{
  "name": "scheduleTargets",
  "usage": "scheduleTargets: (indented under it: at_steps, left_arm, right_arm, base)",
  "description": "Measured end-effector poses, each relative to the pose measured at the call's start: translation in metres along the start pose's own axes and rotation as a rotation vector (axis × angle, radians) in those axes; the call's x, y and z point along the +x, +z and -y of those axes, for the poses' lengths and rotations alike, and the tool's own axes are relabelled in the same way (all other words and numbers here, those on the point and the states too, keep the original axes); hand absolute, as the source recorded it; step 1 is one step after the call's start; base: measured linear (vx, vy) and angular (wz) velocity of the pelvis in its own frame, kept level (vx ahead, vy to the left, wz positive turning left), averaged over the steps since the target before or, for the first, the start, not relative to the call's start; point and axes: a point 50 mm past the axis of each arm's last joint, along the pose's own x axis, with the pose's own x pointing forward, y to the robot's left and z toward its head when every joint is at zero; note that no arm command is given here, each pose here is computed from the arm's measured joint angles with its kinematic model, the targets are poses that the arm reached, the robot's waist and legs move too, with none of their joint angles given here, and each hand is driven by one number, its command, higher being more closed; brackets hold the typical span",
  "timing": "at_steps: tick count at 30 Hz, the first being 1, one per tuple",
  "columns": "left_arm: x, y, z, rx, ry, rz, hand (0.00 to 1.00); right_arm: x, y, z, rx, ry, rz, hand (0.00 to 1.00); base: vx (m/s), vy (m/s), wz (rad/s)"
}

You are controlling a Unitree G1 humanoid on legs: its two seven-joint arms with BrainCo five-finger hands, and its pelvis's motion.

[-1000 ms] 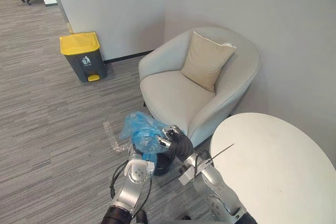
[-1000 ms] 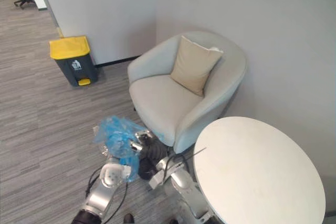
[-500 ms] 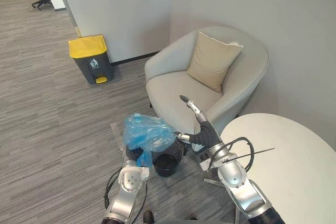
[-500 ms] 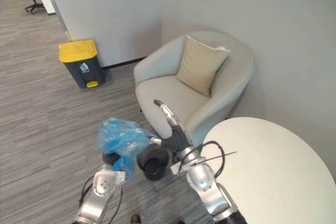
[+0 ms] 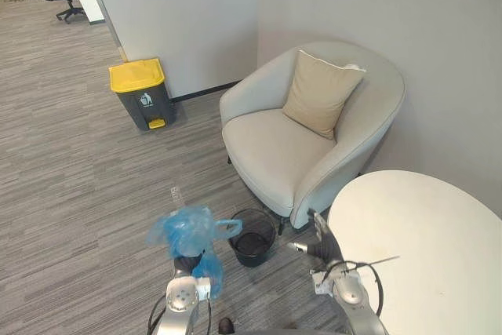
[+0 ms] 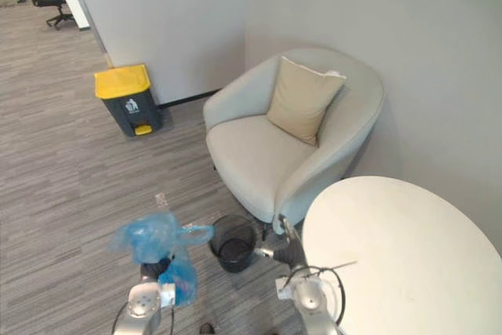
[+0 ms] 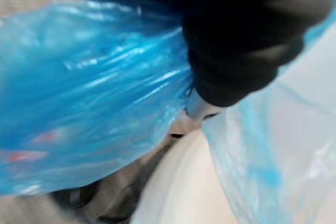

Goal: Gather rubbish on tea table into small bin, then transfer packed bag to large trash can.

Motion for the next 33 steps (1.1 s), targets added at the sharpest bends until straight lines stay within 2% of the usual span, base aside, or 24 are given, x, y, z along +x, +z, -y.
scheduleTargets:
  at_steps: [7, 15, 24, 33]
  left_arm:
    - [-0.006, -0.051, -0.007, -0.033, 0.011, -0.236, 1.00]
    - [-0.012, -0.074, -0.009, -0.058, 0.021, -0.346, 1.00]
    - [-0.004, -0.066, -0.008, -0.081, 0.029, -0.329, 1.00]
    - [0.004, -0.048, -0.008, -0.116, 0.047, -0.260, 1.00]
  right_arm:
    - [-0.009, -0.051, 0.012, 0.046, -0.083, -0.246, 0.00]
    - [-0.011, -0.074, 0.018, 0.079, -0.166, -0.386, 0.00]
    - [0.005, -0.057, 0.015, 0.079, -0.186, -0.340, 0.00]
    - [0.011, -0.047, 0.000, 0.098, -0.173, -0.311, 0.00]
  base:
    - [0.07, 0.000, -0.02]
    - [0.06, -0.003, -0.12]
    - [-0.02, 0.022, -0.36]
    - [-0.04, -0.120, 0.34]
